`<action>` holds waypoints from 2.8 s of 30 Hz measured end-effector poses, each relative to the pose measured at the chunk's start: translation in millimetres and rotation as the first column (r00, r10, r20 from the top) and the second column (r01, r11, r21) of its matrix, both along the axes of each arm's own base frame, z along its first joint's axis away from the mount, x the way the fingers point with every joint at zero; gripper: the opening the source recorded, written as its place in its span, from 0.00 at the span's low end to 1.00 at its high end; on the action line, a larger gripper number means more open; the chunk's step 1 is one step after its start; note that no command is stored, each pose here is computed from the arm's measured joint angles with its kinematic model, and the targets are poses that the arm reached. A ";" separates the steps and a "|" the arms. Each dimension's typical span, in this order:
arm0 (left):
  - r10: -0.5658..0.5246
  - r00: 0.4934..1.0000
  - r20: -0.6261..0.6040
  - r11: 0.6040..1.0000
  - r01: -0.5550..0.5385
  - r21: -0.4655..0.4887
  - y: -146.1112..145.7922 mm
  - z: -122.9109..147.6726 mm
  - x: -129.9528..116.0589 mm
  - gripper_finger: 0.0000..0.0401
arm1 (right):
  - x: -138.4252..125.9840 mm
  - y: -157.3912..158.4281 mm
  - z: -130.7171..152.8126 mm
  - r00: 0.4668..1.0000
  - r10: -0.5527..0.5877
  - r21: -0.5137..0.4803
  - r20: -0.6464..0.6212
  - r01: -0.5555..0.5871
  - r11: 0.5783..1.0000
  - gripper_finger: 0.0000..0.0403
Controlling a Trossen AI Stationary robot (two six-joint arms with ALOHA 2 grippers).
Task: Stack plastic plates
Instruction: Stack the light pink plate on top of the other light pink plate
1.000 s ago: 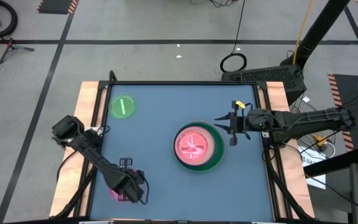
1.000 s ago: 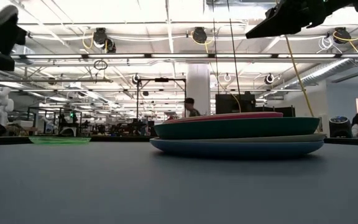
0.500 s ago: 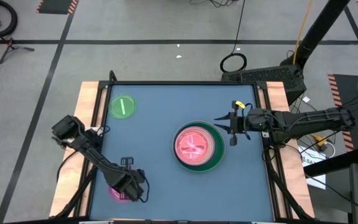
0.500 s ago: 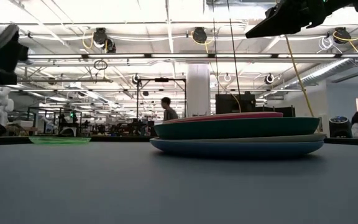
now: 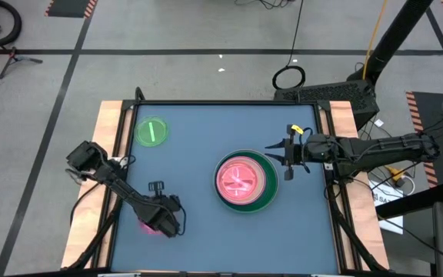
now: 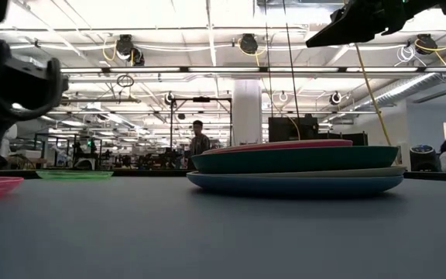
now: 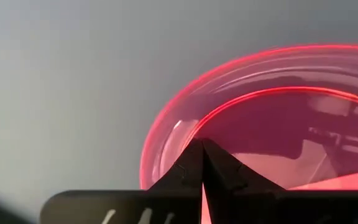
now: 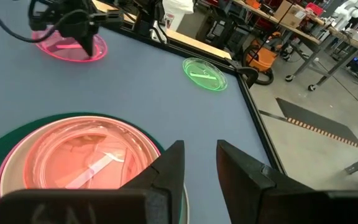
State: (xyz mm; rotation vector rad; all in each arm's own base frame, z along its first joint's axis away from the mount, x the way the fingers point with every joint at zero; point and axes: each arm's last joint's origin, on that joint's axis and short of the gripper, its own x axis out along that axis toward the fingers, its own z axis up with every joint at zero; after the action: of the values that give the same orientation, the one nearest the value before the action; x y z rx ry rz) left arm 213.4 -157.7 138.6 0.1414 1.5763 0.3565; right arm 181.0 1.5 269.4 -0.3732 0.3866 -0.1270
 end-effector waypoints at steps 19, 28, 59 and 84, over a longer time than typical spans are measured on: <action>0.234 0.950 0.208 0.940 -0.167 -0.297 -17.0 62.6 18.0 0.03 | 0.0 0.0 0.0 1.000 -0.007 0.017 0.004 0.006 1.000 0.22; 0.356 0.910 0.214 0.884 -0.253 -0.393 -44.6 60.5 5.9 0.22 | 0.0 0.0 0.0 1.000 -0.002 0.005 0.001 0.002 1.000 0.22; 0.269 0.936 0.228 0.955 -0.228 -0.192 -68.0 2.6 5.6 0.38 | 0.7 0.0 2.0 1.000 0.002 -0.007 0.022 -0.002 1.000 0.22; -0.167 0.943 0.289 0.984 0.140 0.109 -59.5 70.4 45.0 0.02 | 0.7 0.0 1.9 1.000 0.003 -0.009 0.020 -0.003 1.000 0.22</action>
State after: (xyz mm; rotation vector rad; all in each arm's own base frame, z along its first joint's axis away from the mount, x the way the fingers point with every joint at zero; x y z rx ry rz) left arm 258.4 -217.1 209.0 0.2650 1.2440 0.3084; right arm 181.8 1.5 271.3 -0.3808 0.3655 -0.1294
